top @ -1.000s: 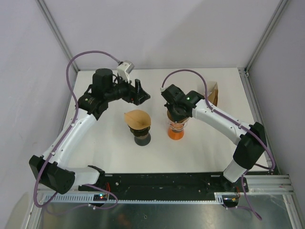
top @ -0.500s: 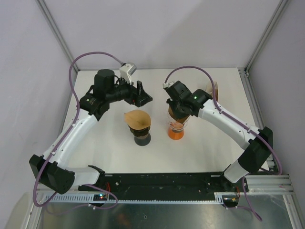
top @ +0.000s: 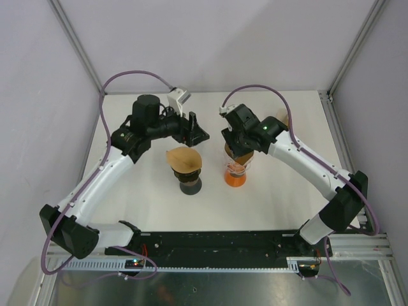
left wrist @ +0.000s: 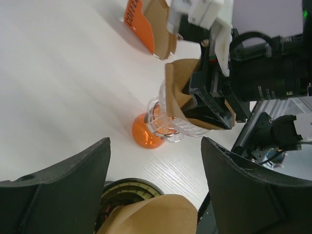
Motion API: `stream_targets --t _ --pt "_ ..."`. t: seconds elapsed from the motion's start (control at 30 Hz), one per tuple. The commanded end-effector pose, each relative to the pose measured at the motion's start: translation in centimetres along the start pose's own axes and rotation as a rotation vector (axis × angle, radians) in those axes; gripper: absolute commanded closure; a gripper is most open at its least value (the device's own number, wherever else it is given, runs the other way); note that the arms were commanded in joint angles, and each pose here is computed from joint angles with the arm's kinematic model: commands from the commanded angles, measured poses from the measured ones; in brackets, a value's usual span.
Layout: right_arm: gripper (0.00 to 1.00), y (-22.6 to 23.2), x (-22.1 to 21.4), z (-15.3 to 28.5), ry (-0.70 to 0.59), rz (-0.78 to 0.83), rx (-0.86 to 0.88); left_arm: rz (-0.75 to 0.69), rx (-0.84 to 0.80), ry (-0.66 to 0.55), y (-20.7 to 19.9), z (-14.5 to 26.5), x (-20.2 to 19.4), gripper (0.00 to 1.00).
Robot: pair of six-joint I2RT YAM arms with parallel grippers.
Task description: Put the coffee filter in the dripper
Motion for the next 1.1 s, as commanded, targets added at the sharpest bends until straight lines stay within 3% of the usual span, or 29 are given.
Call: stream_targets --t 0.0,0.3,0.63,0.77,1.07 --pt "0.52 0.3 2.8 3.9 -0.151 -0.023 0.052 -0.020 -0.048 -0.004 -1.4 -0.8 0.1 0.23" --pt "0.46 -0.6 3.0 5.8 -0.194 -0.031 0.027 -0.025 -0.078 0.044 -2.5 -2.9 -0.6 0.30" --pt "0.41 -1.8 3.8 9.6 -0.364 -0.109 -0.034 -0.020 -0.081 0.055 -2.8 -5.2 0.4 0.33" --pt "0.37 -3.8 3.3 9.6 -0.404 -0.201 -0.090 -0.014 -0.090 0.046 -3.0 -5.7 1.2 0.33" --pt "0.38 -5.0 2.0 7.2 -0.390 -0.269 0.051 0.002 -0.113 0.083 -3.6 -7.6 0.6 0.33"
Point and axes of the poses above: each gripper's point midway between its finger pads, its own z axis back along the fingers, its own y axis along the line the jaws close on, x = y × z, the point moved 7 cm from there along z, back along the fingers, and after that the axes turned 6 degrees about -z, right-handed, at the moved point
